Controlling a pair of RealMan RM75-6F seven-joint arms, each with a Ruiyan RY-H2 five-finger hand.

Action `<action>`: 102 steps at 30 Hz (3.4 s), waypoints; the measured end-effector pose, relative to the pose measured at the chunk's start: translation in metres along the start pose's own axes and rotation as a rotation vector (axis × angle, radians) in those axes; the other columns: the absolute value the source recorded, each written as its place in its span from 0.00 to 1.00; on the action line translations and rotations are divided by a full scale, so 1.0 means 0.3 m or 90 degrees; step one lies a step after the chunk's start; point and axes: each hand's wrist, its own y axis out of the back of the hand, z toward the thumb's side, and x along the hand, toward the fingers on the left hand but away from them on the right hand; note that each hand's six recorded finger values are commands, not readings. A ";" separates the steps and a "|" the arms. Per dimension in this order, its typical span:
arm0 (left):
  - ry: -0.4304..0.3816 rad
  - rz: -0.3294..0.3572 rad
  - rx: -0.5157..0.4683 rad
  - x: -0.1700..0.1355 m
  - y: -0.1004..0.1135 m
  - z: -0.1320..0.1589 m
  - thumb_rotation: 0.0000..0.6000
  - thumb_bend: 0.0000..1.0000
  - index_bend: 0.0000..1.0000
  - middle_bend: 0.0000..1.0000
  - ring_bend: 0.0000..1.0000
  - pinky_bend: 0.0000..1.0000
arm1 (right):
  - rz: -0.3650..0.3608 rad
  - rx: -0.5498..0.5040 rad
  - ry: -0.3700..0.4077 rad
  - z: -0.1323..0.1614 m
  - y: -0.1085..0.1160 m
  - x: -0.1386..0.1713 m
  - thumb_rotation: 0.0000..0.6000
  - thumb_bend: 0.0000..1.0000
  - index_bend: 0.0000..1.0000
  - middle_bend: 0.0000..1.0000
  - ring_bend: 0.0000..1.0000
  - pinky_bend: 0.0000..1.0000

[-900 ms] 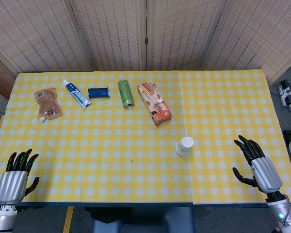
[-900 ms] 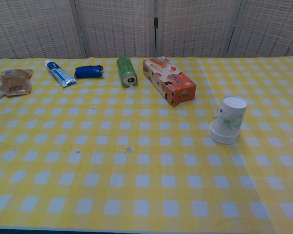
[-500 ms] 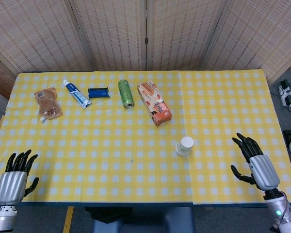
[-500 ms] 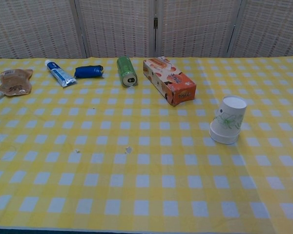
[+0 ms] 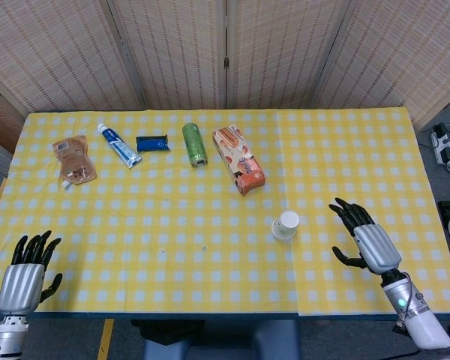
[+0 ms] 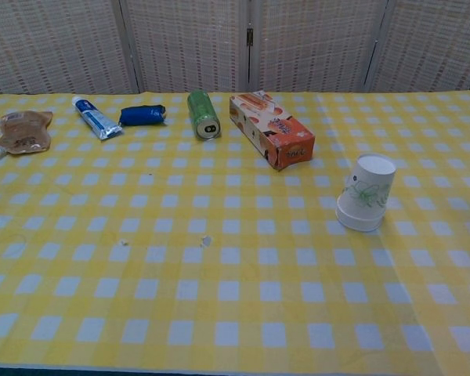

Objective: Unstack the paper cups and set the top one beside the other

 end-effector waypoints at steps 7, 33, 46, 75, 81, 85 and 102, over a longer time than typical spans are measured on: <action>0.011 -0.009 0.001 -0.003 -0.012 -0.014 1.00 0.38 0.19 0.11 0.11 0.00 | 0.076 0.019 -0.004 0.047 -0.025 -0.132 1.00 0.39 0.16 0.03 0.05 0.01; 0.020 -0.030 0.004 0.006 -0.039 -0.025 1.00 0.38 0.20 0.11 0.11 0.00 | 0.215 0.072 -0.026 0.149 -0.091 -0.360 1.00 0.40 0.25 0.07 0.07 0.03; 0.023 -0.031 0.002 0.004 -0.043 -0.032 1.00 0.38 0.20 0.11 0.11 0.00 | 0.216 0.073 -0.040 0.147 -0.095 -0.382 1.00 0.40 0.29 0.09 0.07 0.04; 0.023 -0.035 0.006 0.005 -0.041 -0.032 1.00 0.38 0.20 0.10 0.10 0.00 | 0.166 0.055 -0.026 0.168 -0.018 -0.352 1.00 0.40 0.35 0.14 0.08 0.05; 0.022 -0.029 0.006 0.002 -0.028 -0.029 1.00 0.38 0.20 0.10 0.10 0.00 | 0.129 0.040 -0.001 0.193 0.050 -0.307 1.00 0.40 0.36 0.14 0.08 0.05; 0.019 -0.030 0.007 0.001 -0.028 -0.024 1.00 0.38 0.20 0.10 0.10 0.00 | 0.106 0.024 0.025 0.224 0.089 -0.273 1.00 0.40 0.36 0.14 0.09 0.05; 0.023 -0.038 0.005 -0.004 -0.044 -0.033 1.00 0.38 0.20 0.10 0.10 0.00 | 0.163 -0.017 0.066 0.312 -0.038 -0.366 1.00 0.40 0.37 0.15 0.10 0.05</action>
